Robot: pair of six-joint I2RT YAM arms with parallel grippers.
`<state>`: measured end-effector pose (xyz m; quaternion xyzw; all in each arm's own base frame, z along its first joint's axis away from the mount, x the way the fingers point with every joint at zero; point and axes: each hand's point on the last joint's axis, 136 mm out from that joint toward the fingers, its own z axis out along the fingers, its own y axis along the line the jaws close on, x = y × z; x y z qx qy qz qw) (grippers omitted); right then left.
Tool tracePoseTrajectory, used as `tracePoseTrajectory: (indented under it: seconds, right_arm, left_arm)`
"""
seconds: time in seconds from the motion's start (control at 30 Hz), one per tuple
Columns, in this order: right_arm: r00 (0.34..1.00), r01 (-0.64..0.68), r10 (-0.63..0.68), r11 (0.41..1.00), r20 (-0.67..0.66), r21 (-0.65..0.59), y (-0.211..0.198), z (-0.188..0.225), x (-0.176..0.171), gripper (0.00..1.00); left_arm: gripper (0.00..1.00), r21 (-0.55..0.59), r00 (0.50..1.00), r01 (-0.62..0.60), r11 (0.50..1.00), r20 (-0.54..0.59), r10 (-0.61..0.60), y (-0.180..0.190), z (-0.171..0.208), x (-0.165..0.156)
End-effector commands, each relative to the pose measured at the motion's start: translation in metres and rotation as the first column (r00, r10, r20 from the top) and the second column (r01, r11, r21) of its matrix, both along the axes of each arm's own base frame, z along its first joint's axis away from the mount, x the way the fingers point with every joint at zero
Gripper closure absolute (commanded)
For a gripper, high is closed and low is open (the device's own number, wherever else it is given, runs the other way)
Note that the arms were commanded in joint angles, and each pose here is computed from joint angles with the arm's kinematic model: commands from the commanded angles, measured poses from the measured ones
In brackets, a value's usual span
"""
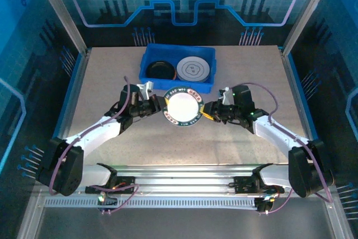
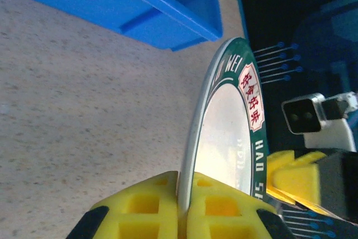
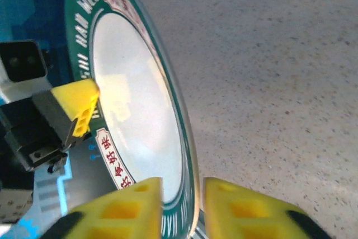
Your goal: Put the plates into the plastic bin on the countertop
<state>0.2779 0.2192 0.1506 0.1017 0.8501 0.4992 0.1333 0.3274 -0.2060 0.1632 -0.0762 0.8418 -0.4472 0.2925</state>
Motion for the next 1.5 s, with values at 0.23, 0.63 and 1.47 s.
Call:
tracePoseTrajectory:
  seconds: [0.23,0.63,1.47]
  right_arm:
    - [0.997,0.055,-0.041,0.973,0.064,-0.226,-0.043,-0.013,-0.021,0.47]
    - [0.988,0.155,-0.149,0.969,0.046,-0.194,-0.064,-0.035,-0.030,0.48]
    - [0.987,0.161,-0.159,0.976,0.028,-0.143,-0.055,-0.041,0.001,0.49]
  left_arm:
    - [1.00,0.088,0.997,-0.048,0.995,0.072,0.042,0.009,0.043,0.016]
    - [1.00,0.158,0.965,-0.102,0.982,0.254,0.060,0.003,0.123,0.090]
    - [1.00,-0.012,0.976,-0.142,0.990,0.163,0.142,-0.024,0.046,0.276]
